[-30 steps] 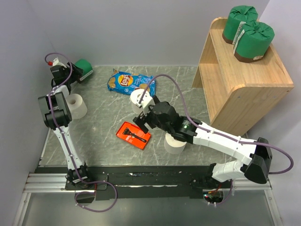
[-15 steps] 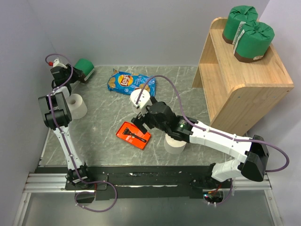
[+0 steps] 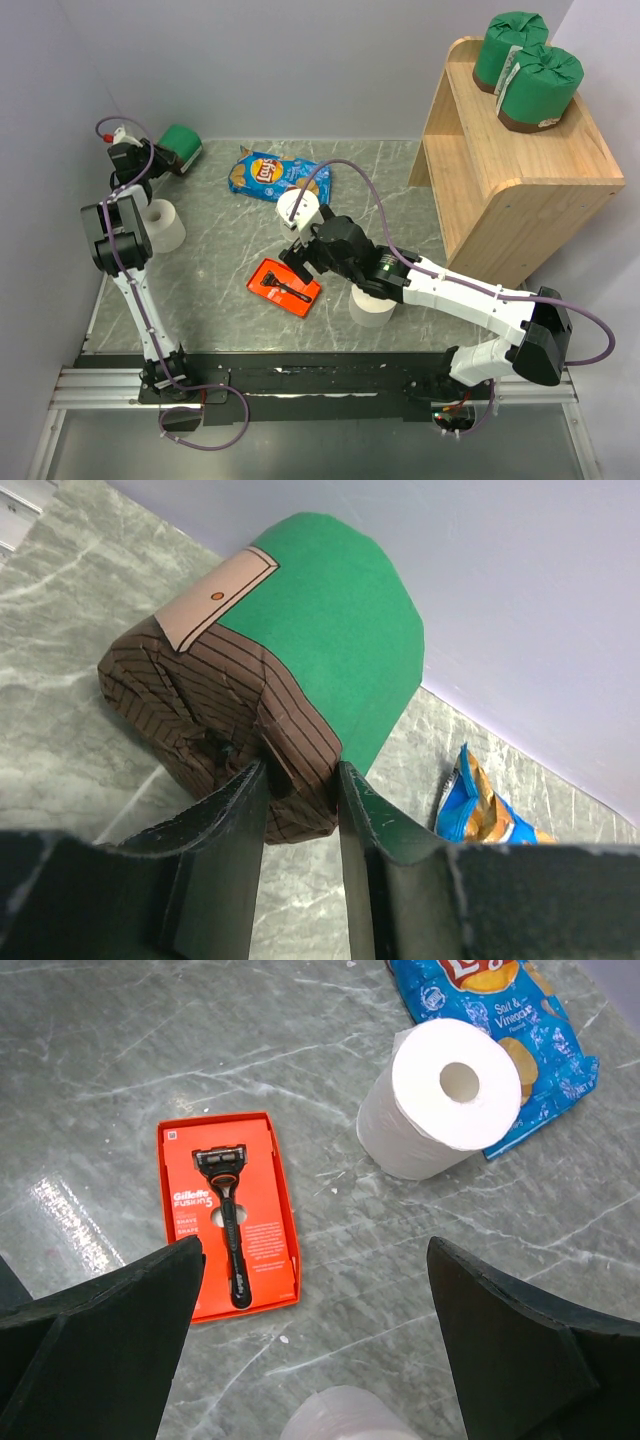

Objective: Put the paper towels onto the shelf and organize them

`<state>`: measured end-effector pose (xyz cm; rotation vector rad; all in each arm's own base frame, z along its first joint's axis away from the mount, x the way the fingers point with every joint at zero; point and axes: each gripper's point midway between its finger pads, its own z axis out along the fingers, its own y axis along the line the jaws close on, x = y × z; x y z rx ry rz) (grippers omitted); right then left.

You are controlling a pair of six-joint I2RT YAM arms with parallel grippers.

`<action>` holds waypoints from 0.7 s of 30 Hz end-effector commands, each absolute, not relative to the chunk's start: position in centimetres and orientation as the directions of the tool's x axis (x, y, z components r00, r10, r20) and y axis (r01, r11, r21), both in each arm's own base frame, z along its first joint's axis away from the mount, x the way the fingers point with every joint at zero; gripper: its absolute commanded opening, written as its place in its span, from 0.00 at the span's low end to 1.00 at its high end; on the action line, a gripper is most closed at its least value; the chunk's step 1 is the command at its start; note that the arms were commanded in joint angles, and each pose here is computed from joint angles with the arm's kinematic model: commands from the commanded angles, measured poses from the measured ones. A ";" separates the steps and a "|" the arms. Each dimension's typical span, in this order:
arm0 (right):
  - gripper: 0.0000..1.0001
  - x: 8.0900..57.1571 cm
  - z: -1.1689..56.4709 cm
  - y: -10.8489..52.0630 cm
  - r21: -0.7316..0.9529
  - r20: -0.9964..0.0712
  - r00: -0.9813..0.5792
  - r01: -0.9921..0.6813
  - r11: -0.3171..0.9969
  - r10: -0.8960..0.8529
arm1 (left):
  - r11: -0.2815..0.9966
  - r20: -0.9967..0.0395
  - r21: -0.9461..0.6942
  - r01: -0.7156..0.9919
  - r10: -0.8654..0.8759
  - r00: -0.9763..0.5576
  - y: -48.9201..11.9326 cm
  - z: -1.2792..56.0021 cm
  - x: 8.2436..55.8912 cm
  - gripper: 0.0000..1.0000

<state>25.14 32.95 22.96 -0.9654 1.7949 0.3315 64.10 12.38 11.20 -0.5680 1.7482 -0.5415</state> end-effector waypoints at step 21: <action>1.00 22.9 28.5 29.6 -0.100 -0.949 -0.145 -0.706 0.702 -0.281 | 0.766 -0.747 -0.633 -0.110 -0.642 -0.170 4.7 19.5 55.2 0.55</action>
